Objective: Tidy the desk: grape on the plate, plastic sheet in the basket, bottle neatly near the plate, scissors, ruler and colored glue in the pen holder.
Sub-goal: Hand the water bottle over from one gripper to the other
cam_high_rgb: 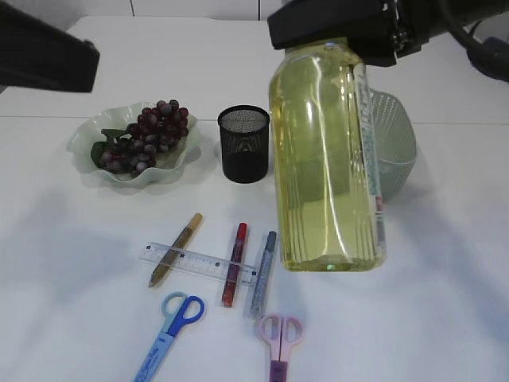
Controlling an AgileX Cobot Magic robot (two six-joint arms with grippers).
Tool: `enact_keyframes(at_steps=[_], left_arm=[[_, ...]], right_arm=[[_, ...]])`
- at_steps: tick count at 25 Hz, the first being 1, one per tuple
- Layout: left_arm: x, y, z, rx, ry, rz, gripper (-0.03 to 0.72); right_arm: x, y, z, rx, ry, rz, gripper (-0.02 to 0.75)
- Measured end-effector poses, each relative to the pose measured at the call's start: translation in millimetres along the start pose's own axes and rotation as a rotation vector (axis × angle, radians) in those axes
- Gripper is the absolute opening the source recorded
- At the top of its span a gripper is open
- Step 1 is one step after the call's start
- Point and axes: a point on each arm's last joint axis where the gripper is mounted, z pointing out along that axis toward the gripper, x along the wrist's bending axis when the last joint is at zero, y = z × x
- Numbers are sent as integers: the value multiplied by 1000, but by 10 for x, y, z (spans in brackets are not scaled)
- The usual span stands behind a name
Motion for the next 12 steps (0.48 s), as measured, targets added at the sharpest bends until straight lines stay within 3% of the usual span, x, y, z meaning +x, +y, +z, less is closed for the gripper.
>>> enact_keyframes(at_steps=[5, 12], left_arm=[[130, -260, 157, -20, -11, -17, 309], [294, -513, 332, -154, 1, -8, 309]], right_arm=[[21, 19, -1, -21, 23, -27, 359], [30, 29, -2, -33, 32, -77, 359]])
